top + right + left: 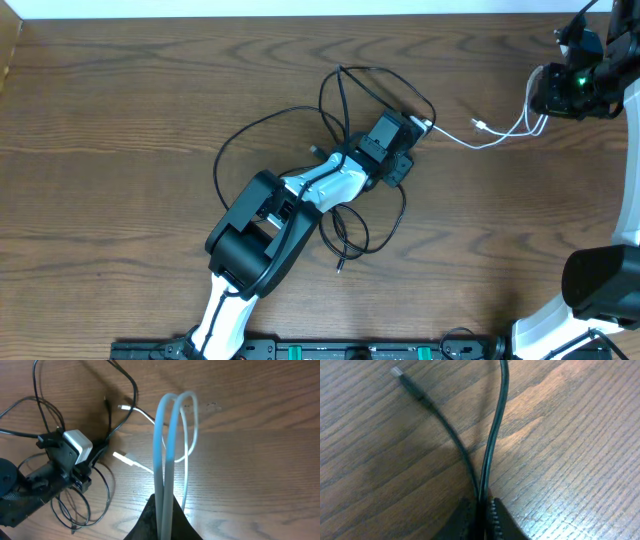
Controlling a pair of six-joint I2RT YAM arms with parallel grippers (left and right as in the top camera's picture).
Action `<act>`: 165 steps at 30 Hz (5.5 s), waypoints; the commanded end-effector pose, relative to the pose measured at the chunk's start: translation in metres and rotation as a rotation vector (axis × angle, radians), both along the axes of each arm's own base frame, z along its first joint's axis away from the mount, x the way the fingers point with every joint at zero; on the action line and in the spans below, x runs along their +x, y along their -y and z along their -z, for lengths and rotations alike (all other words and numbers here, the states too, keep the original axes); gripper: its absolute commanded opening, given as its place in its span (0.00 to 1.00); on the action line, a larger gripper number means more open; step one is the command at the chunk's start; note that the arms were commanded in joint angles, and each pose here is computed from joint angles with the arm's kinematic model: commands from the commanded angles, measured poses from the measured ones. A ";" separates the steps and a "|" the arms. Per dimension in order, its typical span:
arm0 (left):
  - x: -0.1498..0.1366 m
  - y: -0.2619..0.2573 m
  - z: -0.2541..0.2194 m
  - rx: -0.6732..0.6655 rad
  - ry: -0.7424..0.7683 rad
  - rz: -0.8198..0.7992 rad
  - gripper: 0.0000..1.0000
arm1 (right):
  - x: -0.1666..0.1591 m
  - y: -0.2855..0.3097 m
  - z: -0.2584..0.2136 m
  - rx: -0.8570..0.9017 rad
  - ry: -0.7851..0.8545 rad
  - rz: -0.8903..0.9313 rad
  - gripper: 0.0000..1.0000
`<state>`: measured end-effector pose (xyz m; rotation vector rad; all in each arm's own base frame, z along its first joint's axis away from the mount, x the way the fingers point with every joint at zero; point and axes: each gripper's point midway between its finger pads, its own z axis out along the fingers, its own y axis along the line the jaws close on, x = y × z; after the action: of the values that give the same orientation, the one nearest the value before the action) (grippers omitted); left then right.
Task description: Untangle cables
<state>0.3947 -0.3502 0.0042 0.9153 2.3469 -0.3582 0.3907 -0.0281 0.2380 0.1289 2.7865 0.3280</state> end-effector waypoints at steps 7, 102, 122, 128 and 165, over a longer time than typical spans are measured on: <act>0.018 -0.064 -0.178 -0.035 0.264 -0.193 0.07 | 0.005 -0.001 -0.008 -0.005 0.039 -0.015 0.01; -0.113 -0.138 -0.517 -1.091 0.373 -0.019 0.07 | 0.073 -0.264 -0.076 0.546 0.701 -0.951 0.25; -0.012 -0.147 -0.266 -0.448 -0.042 -0.422 0.47 | 0.030 0.167 -0.204 -0.288 0.821 0.360 0.01; -0.017 -0.150 -0.257 -0.412 -0.068 -0.425 0.47 | 0.017 0.282 -0.186 -0.406 0.820 0.585 0.01; -0.101 -0.371 -0.220 -0.167 -0.249 -1.263 0.65 | 0.006 -0.226 0.032 0.027 0.171 -0.797 0.94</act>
<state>0.3021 0.0083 0.2202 -0.8029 2.5361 -0.1110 0.4185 0.1782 0.2240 -0.8139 2.5129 0.6206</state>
